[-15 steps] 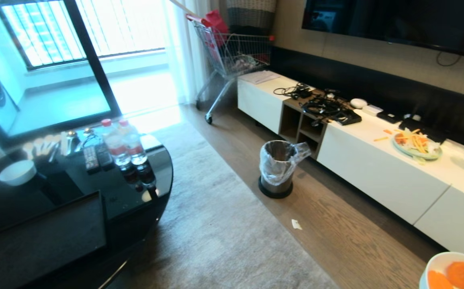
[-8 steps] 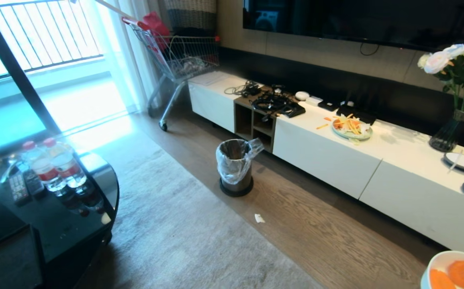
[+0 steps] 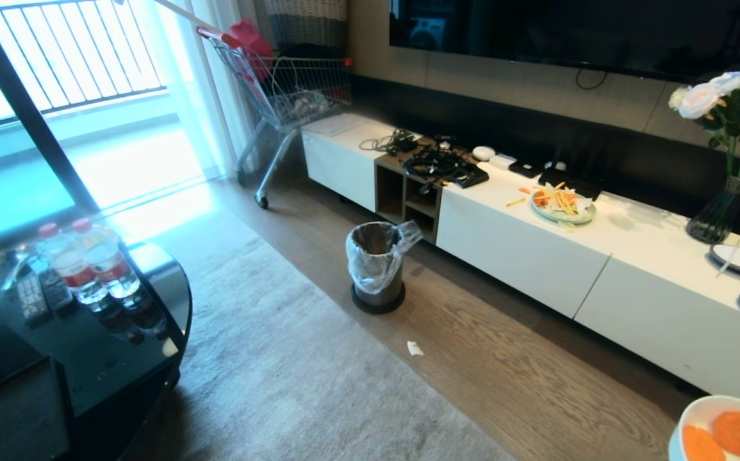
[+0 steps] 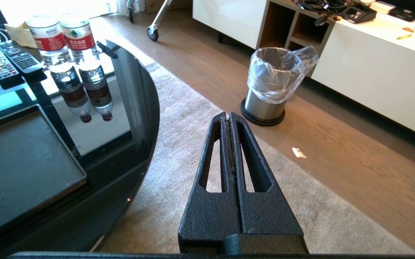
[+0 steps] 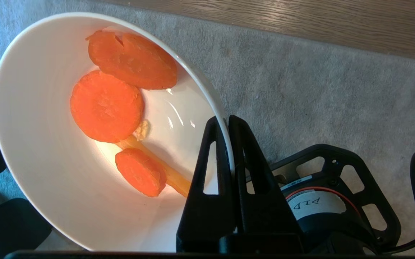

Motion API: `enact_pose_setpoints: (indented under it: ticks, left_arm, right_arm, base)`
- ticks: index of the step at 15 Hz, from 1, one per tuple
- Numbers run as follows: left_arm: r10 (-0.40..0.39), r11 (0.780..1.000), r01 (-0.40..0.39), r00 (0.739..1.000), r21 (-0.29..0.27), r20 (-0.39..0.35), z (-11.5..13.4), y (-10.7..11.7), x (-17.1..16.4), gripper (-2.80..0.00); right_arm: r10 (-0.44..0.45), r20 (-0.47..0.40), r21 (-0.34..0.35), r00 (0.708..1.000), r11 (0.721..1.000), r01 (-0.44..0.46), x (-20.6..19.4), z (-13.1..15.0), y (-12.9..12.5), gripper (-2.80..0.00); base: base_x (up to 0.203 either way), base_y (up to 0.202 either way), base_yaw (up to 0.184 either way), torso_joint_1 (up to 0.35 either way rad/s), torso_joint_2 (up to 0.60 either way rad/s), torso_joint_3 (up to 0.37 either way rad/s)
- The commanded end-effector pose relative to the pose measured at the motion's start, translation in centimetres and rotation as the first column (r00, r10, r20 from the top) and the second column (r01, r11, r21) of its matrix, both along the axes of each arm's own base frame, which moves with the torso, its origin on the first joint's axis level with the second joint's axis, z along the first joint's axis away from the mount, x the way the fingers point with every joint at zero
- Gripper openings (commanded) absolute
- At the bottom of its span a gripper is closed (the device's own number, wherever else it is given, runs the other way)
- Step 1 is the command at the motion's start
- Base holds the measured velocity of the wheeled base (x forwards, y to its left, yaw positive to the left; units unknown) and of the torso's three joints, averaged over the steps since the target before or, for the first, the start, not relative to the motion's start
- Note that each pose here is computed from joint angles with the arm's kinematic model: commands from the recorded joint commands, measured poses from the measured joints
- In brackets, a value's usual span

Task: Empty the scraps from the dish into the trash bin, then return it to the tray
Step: Move the bowl over the trash can

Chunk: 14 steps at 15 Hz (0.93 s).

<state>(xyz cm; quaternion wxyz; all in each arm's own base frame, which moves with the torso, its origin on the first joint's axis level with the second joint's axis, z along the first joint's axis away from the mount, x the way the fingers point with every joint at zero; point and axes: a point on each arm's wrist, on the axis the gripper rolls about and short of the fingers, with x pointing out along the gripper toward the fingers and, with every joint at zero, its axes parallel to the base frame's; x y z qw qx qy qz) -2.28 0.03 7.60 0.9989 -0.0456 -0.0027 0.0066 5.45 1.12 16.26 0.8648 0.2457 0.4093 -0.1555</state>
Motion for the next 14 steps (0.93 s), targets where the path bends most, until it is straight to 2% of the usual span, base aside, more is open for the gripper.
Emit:
enact_pose_setpoints:
  ticks: [1, 14]
  left_arm:
    - [0.000, 1.000, 0.000, 1.000, -0.001, 0.001, 0.01, 0.00, 0.00, -2.80]
    - [0.000, 1.000, 0.000, 1.000, -0.001, 0.001, 0.01, 0.00, 0.00, -2.80]
  right_arm:
    - [-0.004, 0.009, 0.004, 1.000, 1.000, 0.004, -0.02, 0.30, 0.00, -2.80]
    - [-0.004, 0.019, 0.008, 1.000, 1.000, 0.003, -0.15, 0.37, -0.05, -2.80]
  base:
    - [0.000, 0.000, 0.000, 0.000, 0.00, 0.000]
    - [0.000, 0.000, 0.000, 0.000, 0.00, 0.000]
